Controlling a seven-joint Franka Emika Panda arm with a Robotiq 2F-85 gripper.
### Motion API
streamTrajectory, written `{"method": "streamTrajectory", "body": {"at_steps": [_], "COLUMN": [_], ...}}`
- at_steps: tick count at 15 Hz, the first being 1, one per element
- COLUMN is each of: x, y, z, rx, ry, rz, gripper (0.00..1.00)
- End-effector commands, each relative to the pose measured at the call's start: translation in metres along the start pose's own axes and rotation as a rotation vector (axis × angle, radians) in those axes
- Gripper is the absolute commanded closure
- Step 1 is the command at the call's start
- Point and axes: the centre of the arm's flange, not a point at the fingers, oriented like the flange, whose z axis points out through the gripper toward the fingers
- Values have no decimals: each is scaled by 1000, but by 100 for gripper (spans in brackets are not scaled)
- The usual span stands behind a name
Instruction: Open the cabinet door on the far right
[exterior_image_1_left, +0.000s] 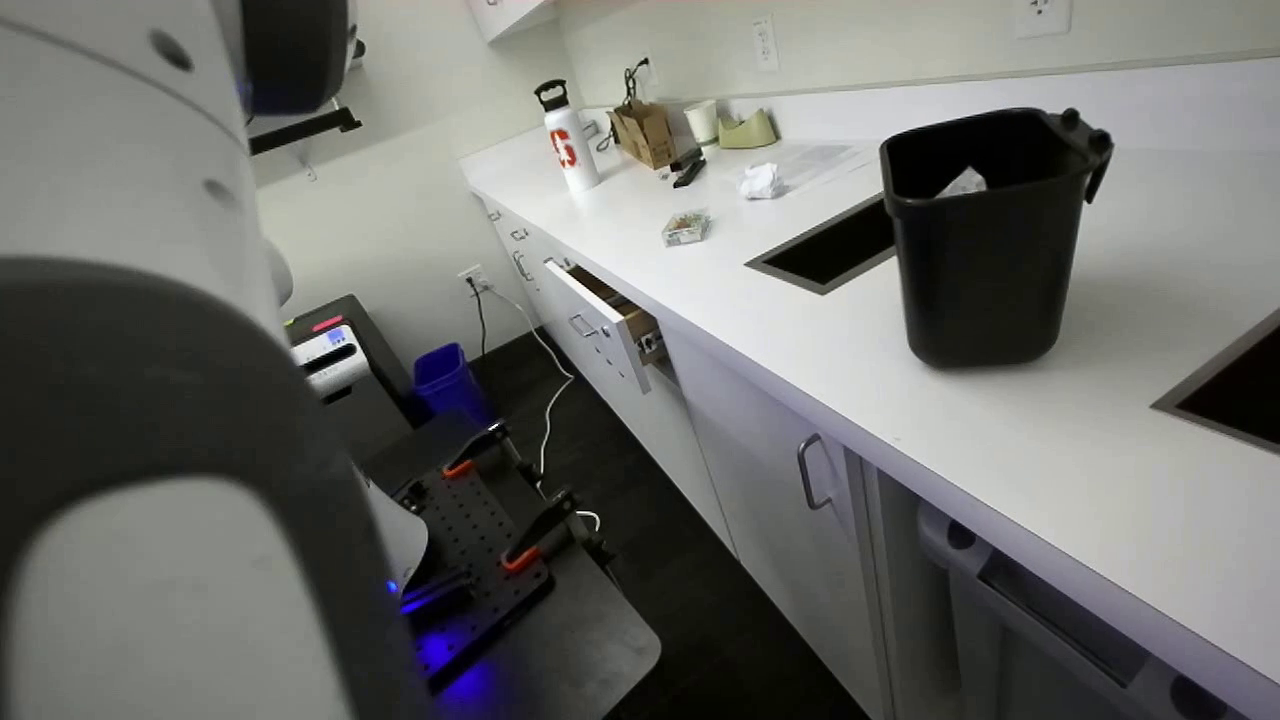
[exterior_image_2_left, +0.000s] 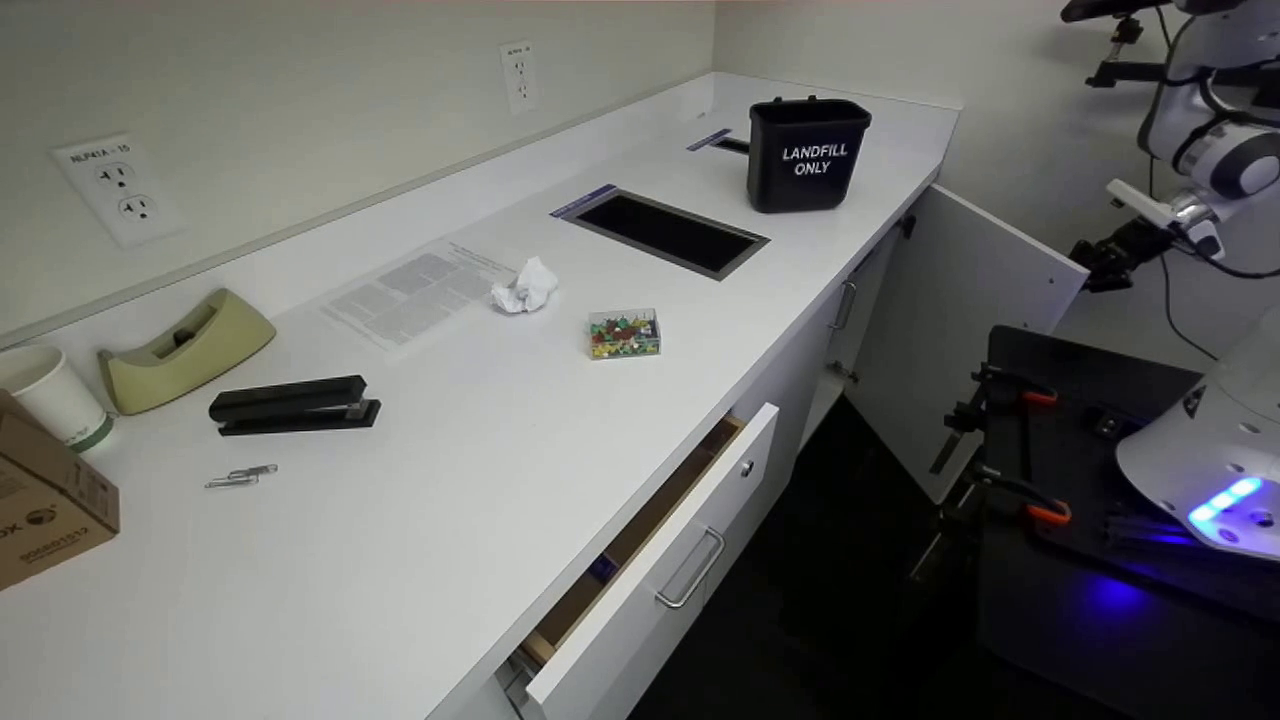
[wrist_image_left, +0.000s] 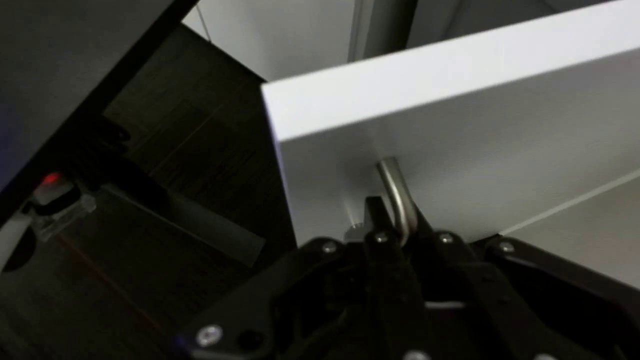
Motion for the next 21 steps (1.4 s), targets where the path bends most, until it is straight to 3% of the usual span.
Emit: {"method": "streamTrajectory", "body": {"at_steps": [1, 6, 9, 17, 21], "x": [-49, -77, -96, -140, -169], "y": [-34, -35, -30, 7, 25], "z": [-25, -58, -89, -145, -162], "rx": [-5, -42, -24, -64, -74], "ry": [23, 69, 90, 84, -11], "rz": [-159, -262, -300, -431, -574], "gripper": [58, 19, 0, 0, 0]}}
